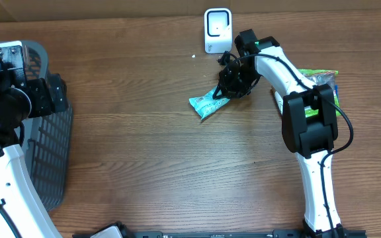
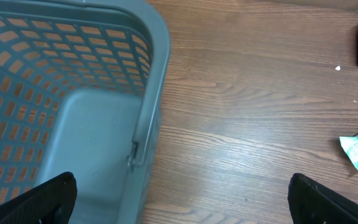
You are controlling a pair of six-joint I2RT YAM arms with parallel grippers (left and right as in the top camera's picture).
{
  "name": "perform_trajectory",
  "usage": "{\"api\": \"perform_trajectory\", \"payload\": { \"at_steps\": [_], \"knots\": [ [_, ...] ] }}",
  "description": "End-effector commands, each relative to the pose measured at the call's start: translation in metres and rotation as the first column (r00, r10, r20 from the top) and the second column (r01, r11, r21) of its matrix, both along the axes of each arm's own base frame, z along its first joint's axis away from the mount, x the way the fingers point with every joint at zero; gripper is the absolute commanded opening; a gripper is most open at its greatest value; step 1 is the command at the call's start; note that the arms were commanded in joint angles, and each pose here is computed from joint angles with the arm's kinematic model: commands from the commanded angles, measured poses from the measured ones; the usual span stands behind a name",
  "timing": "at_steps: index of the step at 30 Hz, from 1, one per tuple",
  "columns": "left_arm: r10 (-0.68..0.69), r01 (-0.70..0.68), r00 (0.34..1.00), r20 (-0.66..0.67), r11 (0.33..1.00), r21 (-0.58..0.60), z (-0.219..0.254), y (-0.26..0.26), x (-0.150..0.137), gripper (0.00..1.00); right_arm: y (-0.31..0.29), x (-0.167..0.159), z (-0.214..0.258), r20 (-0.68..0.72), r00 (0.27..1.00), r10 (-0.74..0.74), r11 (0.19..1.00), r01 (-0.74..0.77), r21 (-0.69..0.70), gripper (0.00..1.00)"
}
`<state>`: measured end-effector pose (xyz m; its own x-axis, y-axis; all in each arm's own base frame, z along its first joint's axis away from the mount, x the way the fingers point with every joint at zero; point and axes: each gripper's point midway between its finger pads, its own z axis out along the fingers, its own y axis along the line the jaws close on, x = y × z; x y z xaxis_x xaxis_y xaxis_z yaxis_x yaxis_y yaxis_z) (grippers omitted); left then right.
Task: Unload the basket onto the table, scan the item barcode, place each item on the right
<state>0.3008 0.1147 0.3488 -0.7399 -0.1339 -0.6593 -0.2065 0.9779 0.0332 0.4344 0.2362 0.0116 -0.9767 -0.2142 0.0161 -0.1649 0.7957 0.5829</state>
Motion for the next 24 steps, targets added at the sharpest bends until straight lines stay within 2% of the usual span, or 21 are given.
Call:
{"api": "perform_trajectory", "payload": {
  "at_steps": [1,14,20,24],
  "knots": [
    [-0.015,0.015,1.0,0.01,1.0,0.012,0.004,0.0,0.001,1.0,-0.016,0.002,-0.022,0.008,1.0,-0.01,0.995,0.01,-0.1,0.04],
    [-0.015,0.015,1.0,0.01,1.0,0.012,0.004,0.0,0.001,1.0,-0.015,0.006,-0.014,0.027,1.0,-0.01,0.995,0.012,-0.095,0.04],
    [-0.015,0.015,1.0,0.01,1.0,0.012,0.004,0.0,0.001,1.0,-0.014,0.025,0.034,0.152,0.988,-0.016,0.996,0.028,-0.079,0.04],
    [-0.015,0.015,1.0,0.01,1.0,0.012,0.004,0.0,0.001,1.0,-0.024,0.038,0.064,0.254,0.967,-0.032,0.988,0.07,-0.139,0.04]
  ]
}}
